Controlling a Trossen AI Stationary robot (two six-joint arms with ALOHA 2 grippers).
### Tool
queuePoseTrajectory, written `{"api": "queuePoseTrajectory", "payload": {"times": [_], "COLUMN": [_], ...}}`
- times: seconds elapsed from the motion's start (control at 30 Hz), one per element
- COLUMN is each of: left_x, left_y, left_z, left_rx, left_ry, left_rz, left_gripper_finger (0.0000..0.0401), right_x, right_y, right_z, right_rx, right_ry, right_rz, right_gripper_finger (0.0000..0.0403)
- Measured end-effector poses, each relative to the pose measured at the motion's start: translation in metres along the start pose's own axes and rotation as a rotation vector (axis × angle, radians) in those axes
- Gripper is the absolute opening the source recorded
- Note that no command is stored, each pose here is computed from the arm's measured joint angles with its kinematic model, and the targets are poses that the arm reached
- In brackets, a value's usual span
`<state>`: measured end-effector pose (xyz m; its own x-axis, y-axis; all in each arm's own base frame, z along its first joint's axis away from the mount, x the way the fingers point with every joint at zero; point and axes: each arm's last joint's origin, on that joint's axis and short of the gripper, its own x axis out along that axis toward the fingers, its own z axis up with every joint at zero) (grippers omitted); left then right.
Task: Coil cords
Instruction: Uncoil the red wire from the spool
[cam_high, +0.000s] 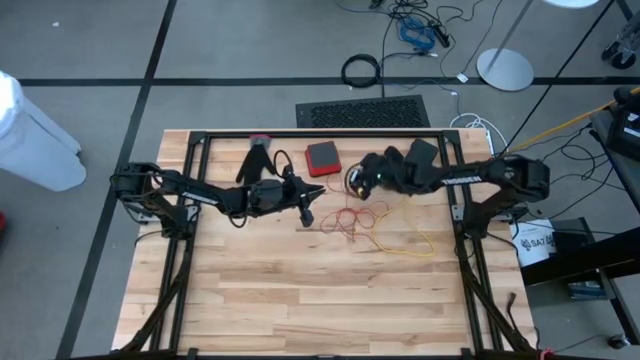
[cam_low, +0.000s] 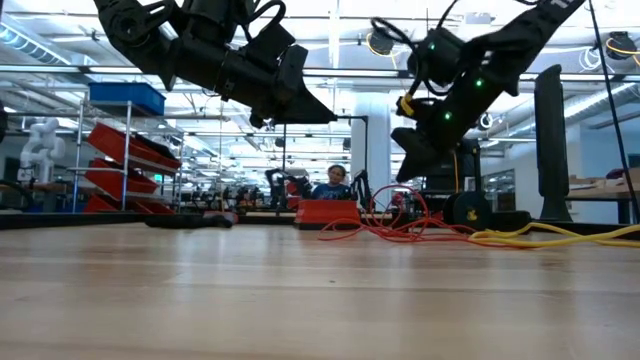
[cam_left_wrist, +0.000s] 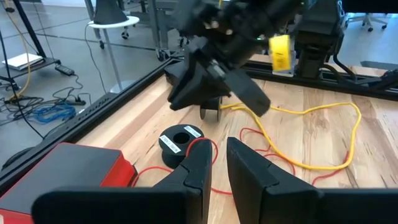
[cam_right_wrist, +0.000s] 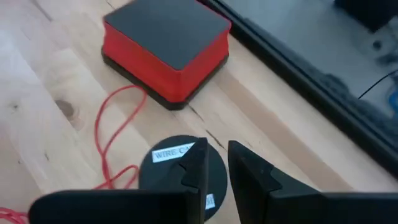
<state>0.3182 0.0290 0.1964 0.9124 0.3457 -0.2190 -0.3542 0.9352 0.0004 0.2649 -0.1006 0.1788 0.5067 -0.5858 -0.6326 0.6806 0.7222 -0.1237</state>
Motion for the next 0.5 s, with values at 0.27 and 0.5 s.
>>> {"api": "queuePoseTrajectory", "payload": {"times": [0.27,0.5], "left_x": [0.0,0.0], "left_y": [0.0,0.0], "left_z": [0.0,0.0], "left_rx": [0.0,0.0], "left_ry": [0.0,0.0], "left_rz": [0.0,0.0], "left_gripper_finger": [0.0057,0.0057], "right_x": [0.019,0.034], "right_y": [-0.037,-0.047], "right_z": [0.001,-0.002], "right_rx": [0.187,0.276], "right_ry": [0.085,0.105], "right_rz": [0.13,0.169], "right_gripper_finger": [0.0075,0.0133]}}
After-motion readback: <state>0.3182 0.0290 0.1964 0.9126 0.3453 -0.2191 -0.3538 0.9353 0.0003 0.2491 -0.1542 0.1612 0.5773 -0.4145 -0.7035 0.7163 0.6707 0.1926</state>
